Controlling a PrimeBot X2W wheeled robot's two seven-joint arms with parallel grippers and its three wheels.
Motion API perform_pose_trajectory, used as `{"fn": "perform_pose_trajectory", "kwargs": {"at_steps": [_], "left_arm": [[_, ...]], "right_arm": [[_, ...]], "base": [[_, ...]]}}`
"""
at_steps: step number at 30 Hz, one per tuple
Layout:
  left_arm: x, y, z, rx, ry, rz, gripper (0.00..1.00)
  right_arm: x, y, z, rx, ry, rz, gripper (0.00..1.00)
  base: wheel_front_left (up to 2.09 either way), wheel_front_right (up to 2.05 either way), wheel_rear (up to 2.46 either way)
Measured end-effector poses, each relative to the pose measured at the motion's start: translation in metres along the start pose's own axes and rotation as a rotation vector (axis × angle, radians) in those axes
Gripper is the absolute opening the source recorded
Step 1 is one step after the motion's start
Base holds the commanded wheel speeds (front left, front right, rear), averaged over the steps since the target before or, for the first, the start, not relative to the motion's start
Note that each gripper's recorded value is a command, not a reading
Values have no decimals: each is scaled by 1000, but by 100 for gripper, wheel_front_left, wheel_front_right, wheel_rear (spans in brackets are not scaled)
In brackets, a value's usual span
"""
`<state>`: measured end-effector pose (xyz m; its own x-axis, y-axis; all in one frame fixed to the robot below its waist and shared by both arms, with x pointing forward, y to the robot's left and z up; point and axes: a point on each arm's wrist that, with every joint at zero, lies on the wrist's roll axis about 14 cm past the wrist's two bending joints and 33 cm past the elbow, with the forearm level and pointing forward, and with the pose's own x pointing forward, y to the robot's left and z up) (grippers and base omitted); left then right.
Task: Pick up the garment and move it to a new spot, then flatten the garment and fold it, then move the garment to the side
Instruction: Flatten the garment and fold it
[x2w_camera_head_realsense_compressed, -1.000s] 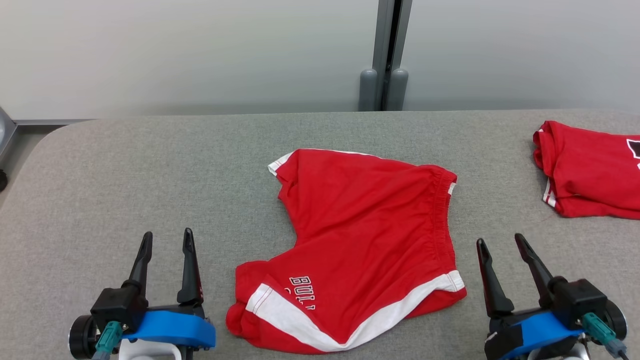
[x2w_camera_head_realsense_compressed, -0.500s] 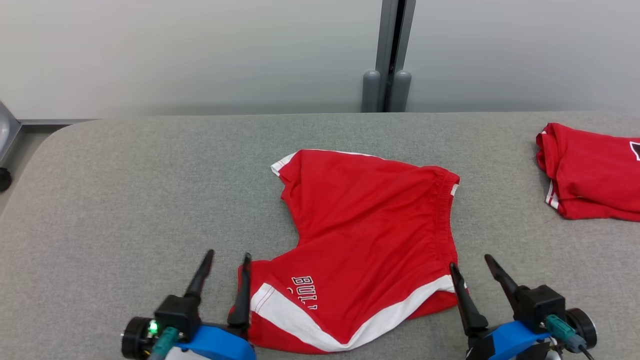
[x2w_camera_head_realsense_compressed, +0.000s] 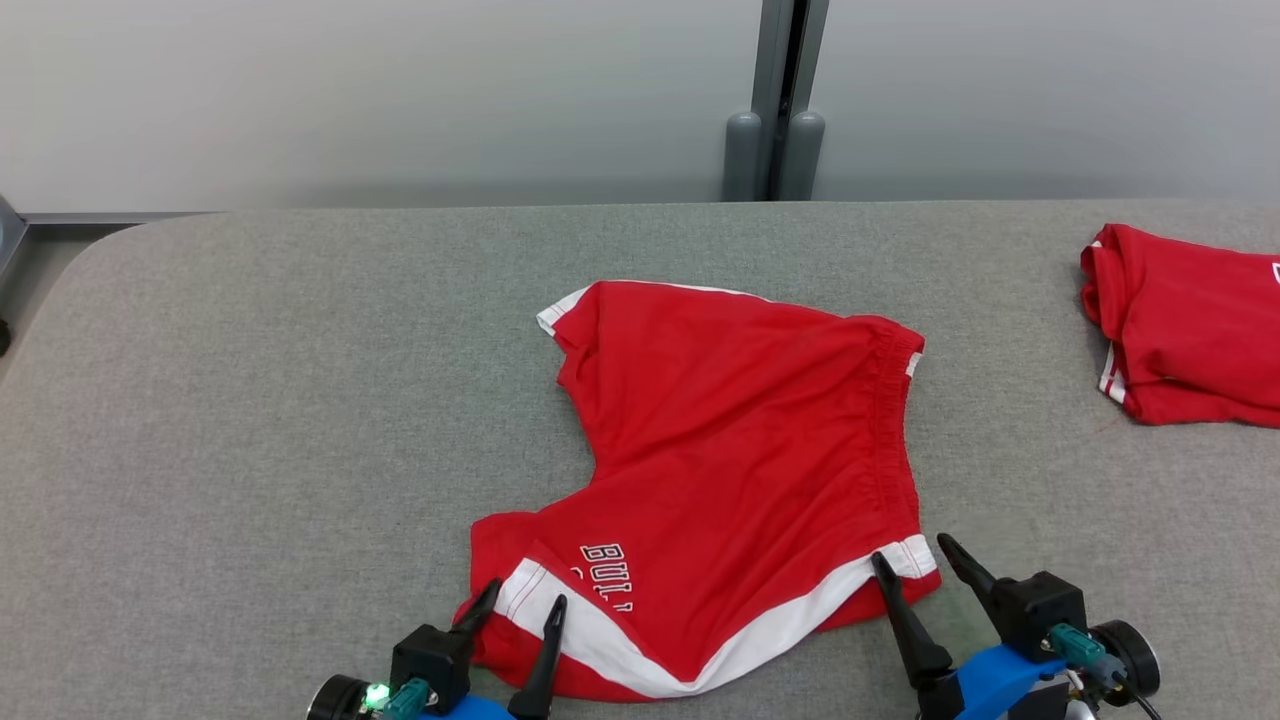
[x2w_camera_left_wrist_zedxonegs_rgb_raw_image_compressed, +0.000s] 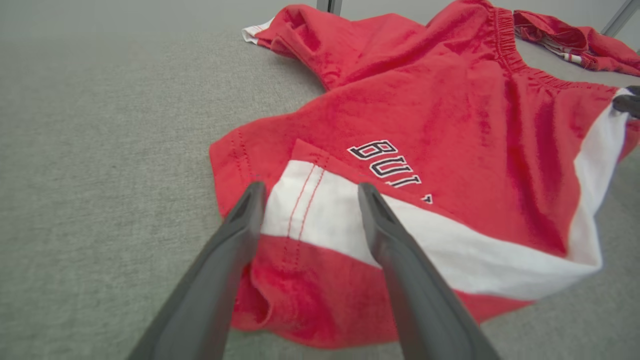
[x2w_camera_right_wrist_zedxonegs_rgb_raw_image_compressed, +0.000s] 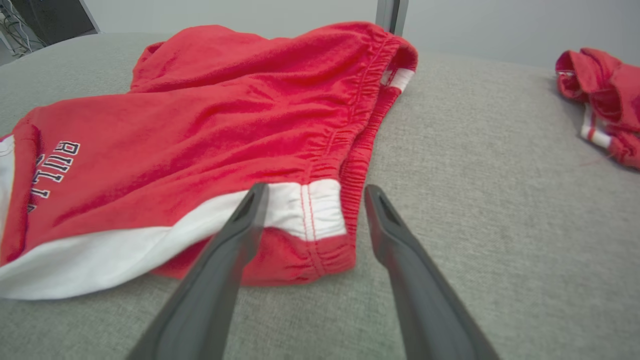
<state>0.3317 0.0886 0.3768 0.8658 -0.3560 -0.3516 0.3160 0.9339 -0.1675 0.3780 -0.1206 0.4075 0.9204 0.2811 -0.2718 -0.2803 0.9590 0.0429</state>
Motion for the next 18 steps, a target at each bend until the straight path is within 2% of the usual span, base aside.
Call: {"fn": "perform_pose_trajectory", "kwargs": {"at_steps": [11,18], "left_arm": [[6,-22,-16,0,83,-90,100],[0,-14,-25,22,125,-89,100]], "right_arm": [[4,9,-14,1,50,48,100],[6,11,-18,-2,63,67,100]], "base": [[0,0,0],[0,0,0]]}}
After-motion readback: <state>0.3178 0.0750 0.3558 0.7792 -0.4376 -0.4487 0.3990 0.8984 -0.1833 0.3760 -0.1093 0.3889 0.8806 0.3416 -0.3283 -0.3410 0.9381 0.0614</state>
